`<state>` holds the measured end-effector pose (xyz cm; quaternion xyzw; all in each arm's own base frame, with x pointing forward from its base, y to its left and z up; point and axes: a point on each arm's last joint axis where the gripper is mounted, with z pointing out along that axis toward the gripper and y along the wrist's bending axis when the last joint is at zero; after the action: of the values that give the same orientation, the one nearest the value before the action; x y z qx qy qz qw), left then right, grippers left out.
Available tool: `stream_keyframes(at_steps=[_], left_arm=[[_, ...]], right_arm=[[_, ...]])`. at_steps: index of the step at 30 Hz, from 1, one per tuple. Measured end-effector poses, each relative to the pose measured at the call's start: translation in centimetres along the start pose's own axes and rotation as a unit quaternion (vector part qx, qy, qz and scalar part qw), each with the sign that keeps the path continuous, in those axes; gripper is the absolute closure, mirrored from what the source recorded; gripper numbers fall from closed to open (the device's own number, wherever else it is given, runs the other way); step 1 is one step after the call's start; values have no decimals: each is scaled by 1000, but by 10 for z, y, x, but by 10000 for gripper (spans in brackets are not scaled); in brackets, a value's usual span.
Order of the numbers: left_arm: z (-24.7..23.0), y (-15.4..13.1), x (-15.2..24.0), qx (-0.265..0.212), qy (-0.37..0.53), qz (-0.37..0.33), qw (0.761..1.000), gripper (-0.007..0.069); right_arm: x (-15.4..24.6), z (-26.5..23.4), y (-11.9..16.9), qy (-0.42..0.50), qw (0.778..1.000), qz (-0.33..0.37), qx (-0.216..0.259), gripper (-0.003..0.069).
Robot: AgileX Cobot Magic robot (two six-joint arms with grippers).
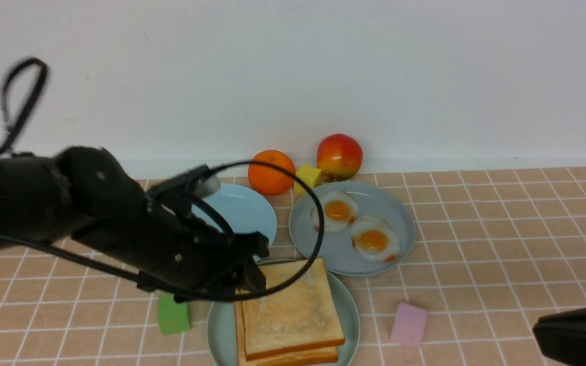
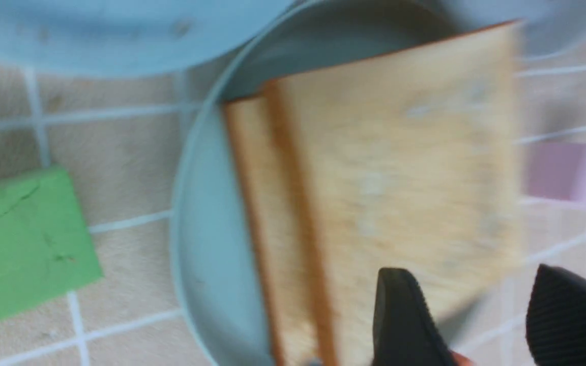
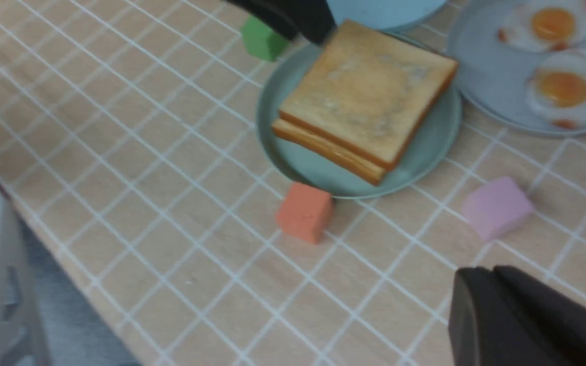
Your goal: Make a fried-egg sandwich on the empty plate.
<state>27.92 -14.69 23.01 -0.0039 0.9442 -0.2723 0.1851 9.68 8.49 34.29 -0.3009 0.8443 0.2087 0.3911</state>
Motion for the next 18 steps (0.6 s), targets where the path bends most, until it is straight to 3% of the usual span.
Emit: stream_keyframes(at_steps=[7,12,18], left_arm=[[-60,-21,14,27,-14,63,998,322],[-119,-33,42,55,-39,99,993,445],[-174,-18,117,95,-92,88,987,596]], right_arm=[[3,-1,-11,13,997,45,59,604],[4,-3,-13,-12,995,62,73,597],[19,-26,-9,-149,985,45,70,593]])
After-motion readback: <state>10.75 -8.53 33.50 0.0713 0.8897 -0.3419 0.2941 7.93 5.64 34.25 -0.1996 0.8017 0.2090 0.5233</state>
